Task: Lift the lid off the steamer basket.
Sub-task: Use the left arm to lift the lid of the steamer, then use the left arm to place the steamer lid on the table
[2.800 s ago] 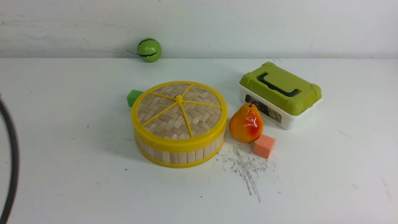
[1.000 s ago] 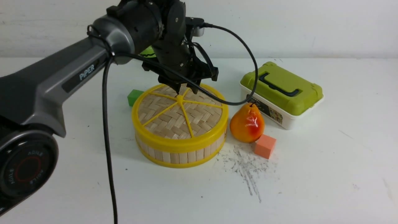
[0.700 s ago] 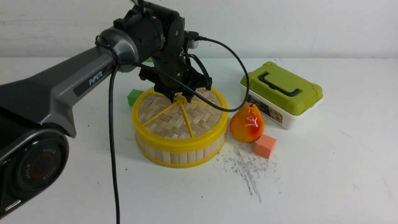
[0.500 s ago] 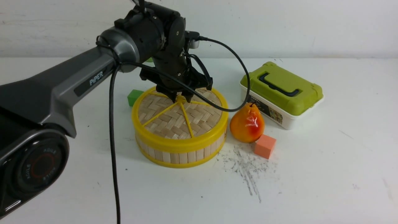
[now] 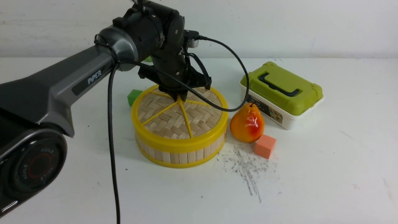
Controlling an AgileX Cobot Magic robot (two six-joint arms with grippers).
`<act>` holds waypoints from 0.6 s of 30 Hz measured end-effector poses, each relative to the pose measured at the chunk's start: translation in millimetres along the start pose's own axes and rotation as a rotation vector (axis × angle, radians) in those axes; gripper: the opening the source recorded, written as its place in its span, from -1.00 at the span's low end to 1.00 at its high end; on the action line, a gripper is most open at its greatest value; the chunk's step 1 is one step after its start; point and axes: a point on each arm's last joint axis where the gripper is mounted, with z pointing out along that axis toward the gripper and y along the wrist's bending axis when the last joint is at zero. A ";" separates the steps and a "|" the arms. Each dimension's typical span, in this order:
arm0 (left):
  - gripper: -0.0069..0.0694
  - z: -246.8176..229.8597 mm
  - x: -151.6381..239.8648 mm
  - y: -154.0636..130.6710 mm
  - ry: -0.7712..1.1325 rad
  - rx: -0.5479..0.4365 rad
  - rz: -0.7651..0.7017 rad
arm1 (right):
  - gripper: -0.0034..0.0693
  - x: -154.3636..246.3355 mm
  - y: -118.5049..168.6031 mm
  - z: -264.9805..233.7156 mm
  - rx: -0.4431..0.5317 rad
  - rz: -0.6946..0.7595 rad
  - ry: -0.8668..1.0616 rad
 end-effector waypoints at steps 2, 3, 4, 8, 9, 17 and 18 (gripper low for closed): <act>-0.56 -16.0 -3.7 2.0 -0.026 -0.005 0.003 | -0.25 0.0 0.0 0.0 0.000 0.000 0.000; -0.56 -42.3 -9.6 5.8 -0.083 -0.024 0.013 | -0.25 0.0 0.0 0.0 0.000 0.000 0.000; -0.56 -57.3 -12.5 8.0 -0.115 -0.030 0.015 | -0.25 0.0 0.0 0.0 0.000 0.000 0.000; -0.56 -131.1 -22.5 34.2 -0.277 -0.095 0.001 | -0.25 0.0 0.0 0.0 0.000 0.000 0.000; -0.56 -138.7 -22.8 42.5 -0.288 -0.109 -0.012 | -0.25 0.0 0.0 0.0 0.000 0.000 0.000; -0.56 -125.9 12.9 155.7 -0.154 -0.263 -0.224 | -0.25 0.0 0.0 0.0 0.000 0.000 0.000; -0.56 -123.3 14.7 158.0 -0.147 -0.263 -0.230 | -0.25 0.0 0.0 0.0 0.000 0.000 0.000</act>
